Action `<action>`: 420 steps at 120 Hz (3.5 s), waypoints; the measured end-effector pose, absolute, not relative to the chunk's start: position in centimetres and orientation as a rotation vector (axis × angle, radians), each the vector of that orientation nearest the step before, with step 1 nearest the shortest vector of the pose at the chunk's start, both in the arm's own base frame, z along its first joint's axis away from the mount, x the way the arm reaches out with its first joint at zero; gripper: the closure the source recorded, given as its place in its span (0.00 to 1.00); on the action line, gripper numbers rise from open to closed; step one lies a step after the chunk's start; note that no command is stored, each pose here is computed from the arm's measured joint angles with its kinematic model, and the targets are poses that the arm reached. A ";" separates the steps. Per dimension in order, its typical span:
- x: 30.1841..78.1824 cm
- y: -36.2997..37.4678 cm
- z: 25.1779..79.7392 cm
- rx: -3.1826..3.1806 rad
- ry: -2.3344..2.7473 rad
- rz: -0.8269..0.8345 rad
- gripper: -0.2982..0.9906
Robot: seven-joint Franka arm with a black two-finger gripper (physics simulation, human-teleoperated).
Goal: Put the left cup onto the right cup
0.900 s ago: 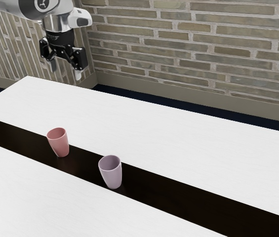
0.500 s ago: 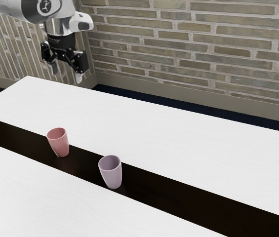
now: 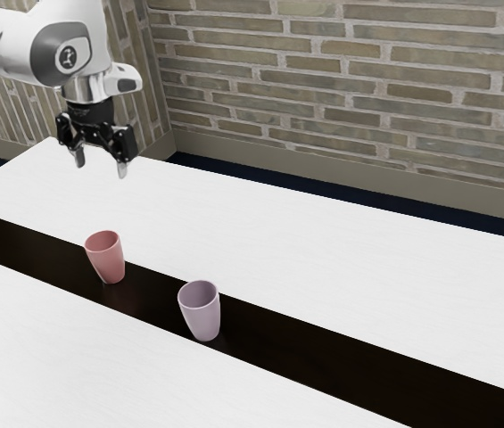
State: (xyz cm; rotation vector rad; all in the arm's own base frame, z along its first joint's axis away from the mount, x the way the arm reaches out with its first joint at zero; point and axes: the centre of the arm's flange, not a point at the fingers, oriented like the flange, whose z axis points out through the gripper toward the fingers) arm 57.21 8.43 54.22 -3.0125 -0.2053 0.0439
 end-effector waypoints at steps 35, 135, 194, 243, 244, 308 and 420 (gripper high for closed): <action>58.4 9.9 50.0 -3.024 -0.150 0.000 0.23; 58.6 12.3 39.3 -3.051 0.027 -0.044 0.23; 58.5 13.4 37.4 -3.052 0.040 -0.067 0.23; 58.3 14.1 34.7 -3.063 0.038 -0.055 0.23; 58.3 14.1 34.7 -3.063 0.038 -0.055 0.23; 58.6 15.3 31.7 -3.081 0.025 -0.058 0.23; 59.0 15.4 28.9 -3.080 0.062 -0.057 0.49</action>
